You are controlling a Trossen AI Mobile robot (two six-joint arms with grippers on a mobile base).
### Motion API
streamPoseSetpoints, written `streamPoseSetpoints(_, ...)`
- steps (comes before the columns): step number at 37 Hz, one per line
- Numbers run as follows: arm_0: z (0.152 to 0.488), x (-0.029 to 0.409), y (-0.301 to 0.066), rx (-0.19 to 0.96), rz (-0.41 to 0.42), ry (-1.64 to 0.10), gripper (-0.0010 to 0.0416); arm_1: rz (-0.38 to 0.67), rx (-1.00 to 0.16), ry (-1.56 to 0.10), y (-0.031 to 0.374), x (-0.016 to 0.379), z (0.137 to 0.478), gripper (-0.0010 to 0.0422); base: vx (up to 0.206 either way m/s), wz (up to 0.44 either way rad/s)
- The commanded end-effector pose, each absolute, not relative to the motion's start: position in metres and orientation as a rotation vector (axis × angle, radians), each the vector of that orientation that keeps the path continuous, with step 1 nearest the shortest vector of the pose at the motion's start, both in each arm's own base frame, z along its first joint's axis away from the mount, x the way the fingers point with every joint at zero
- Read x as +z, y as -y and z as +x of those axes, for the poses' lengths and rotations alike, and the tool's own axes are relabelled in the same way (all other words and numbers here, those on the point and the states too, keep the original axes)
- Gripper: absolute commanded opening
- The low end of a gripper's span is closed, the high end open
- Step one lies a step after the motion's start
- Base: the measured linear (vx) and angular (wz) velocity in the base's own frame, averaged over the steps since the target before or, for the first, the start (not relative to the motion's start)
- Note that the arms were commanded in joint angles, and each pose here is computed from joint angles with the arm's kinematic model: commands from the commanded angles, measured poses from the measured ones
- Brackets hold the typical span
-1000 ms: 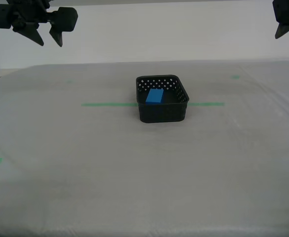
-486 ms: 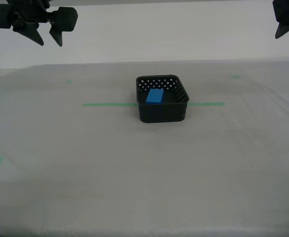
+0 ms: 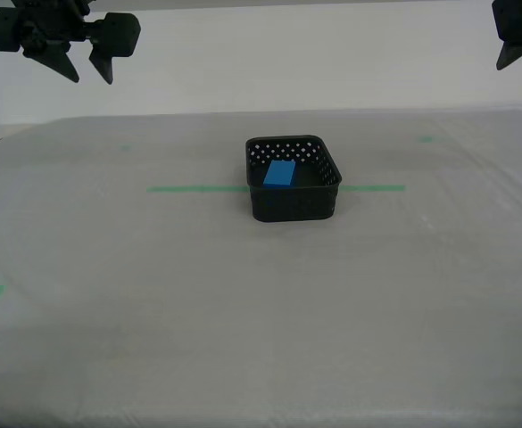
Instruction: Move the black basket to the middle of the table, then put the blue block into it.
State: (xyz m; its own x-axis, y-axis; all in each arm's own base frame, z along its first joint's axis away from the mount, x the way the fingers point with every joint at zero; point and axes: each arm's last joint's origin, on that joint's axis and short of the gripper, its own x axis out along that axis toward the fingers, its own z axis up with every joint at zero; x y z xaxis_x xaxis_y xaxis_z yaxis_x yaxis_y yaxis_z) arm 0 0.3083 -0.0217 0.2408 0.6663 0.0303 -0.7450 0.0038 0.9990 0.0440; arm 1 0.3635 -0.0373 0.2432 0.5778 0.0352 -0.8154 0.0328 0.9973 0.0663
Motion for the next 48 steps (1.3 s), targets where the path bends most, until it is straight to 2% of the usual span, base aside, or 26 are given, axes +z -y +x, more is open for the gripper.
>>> streamPoseSetpoints(1, 0.3084, 0.2409, 0.0217, 0.017, 0.043, -0.840, 0.0394, 0.075, -0.001, -0.953, 0.0374, 0.2435, 0.3637, 0.0238, 0.000, 0.000)
streamPoseSetpoints(48, 0.3084, 0.2409, 0.0216, 0.017, 0.043, -0.840, 0.0394, 0.075, -0.001, -0.953, 0.0373, 0.2436, 0.3637, 0.0238, 0.000, 0.000)
